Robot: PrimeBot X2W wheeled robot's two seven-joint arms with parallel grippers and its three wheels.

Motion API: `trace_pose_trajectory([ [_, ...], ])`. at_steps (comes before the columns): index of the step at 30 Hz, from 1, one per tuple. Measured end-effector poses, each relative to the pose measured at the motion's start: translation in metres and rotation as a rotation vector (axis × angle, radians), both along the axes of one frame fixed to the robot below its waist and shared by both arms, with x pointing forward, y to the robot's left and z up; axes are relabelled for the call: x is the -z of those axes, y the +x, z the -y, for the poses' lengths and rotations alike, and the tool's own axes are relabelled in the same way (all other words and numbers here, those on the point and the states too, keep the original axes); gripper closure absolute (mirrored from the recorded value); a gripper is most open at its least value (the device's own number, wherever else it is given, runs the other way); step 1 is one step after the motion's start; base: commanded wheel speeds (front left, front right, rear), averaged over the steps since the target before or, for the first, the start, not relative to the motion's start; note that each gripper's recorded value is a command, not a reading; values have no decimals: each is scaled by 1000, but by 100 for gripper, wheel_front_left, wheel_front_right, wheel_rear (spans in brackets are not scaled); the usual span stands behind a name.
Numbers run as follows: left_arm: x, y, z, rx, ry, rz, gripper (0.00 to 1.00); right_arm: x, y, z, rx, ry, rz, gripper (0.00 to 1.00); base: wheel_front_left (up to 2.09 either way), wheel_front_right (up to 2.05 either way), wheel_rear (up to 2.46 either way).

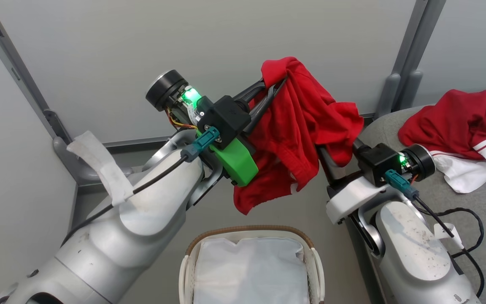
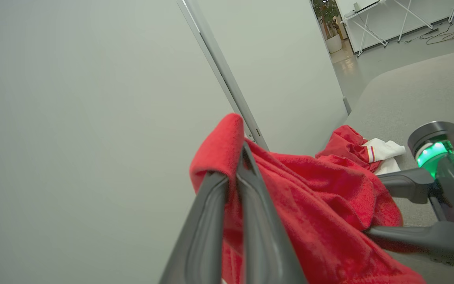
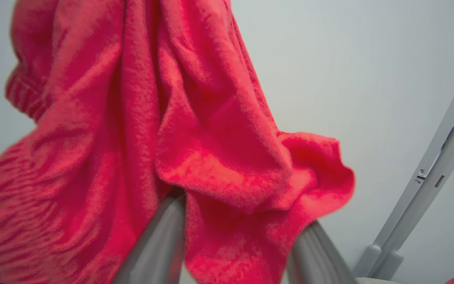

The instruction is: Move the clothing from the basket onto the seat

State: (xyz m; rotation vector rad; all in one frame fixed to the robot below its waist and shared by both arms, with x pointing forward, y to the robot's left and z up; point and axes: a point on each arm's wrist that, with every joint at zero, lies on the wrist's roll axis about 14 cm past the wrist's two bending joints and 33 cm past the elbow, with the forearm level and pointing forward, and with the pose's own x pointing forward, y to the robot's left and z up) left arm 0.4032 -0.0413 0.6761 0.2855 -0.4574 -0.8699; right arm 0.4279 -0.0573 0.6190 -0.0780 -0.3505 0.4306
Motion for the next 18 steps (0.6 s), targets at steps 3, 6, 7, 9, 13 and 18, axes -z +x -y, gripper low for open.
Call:
trace_pose_trajectory([
  [3, 5, 1, -1, -3, -7, -20, 100, -4, 2, -2, -6, 1, 10, 100, 0, 0, 0],
  [6, 14, 4, -4, -11, -17, -52, 100, -4, 2, -3, -9, 1, 11, 100, 0, 0, 0],
  [7, 16, 5, -6, -14, -24, -63, 100, -4, 2, -3, -9, 2, 13, 100, 0, 0, 0],
  [9, 21, 6, -7, -20, -40, -89, 100, -5, 2, -2, -8, 3, 14, 100, 0, 0, 0],
  [13, 37, 8, -10, -34, -71, -156, 87, -7, 5, 5, 12, 11, 19, 100, 0, 0, 0],
  [18, 70, 4, -13, -60, -119, -276, 0, -10, 9, 19, 54, 17, 29, 100, 0, 0, 0],
])
